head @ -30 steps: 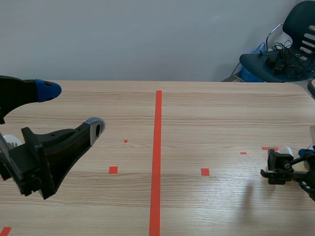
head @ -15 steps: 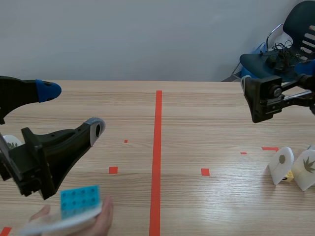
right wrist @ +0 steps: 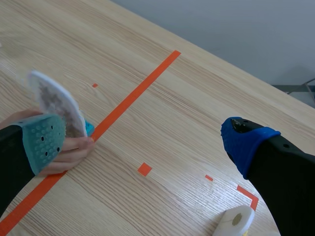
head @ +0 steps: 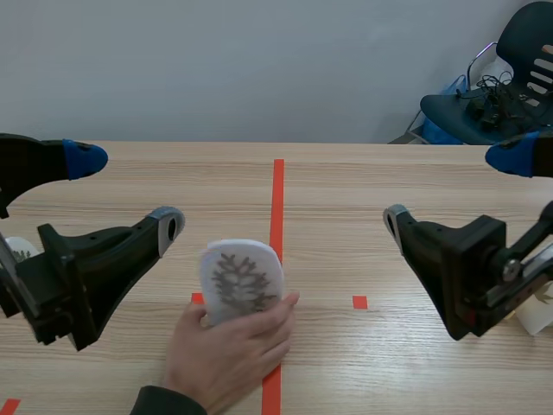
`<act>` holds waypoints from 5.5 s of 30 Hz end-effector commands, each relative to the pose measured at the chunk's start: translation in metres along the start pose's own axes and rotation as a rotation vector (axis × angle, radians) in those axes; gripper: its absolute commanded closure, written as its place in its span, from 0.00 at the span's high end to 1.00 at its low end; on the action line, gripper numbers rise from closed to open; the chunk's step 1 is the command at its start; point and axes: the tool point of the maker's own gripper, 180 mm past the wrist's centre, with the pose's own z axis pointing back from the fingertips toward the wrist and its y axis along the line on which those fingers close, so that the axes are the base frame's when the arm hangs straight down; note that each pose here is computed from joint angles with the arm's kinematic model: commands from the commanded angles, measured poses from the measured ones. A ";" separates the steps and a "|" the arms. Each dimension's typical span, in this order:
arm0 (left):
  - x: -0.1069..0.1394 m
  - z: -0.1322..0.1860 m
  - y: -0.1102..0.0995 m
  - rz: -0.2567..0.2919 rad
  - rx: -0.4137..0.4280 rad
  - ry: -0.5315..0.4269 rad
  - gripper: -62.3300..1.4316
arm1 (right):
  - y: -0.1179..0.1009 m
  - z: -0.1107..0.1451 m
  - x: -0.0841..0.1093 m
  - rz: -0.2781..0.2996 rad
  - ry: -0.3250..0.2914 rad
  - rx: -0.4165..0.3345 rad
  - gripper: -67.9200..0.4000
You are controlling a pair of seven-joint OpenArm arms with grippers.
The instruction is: Do the leaf sorting experiment
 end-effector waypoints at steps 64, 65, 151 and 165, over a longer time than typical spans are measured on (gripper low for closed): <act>-0.163 -0.095 -0.016 -0.012 -0.204 0.158 0.18 | -0.010 -0.003 0.000 0.017 -0.010 -0.036 1.00; -0.163 -0.095 -0.016 -0.012 -0.204 0.158 0.14 | -0.010 -0.003 0.000 0.017 -0.010 -0.036 1.00; 0.025 0.014 0.021 0.015 -0.009 -0.092 1.00 | -0.010 -0.003 -0.002 0.015 0.000 -0.036 1.00; 0.021 0.014 0.012 0.012 -0.050 -0.066 1.00 | -0.010 -0.003 -0.002 0.015 0.000 -0.036 1.00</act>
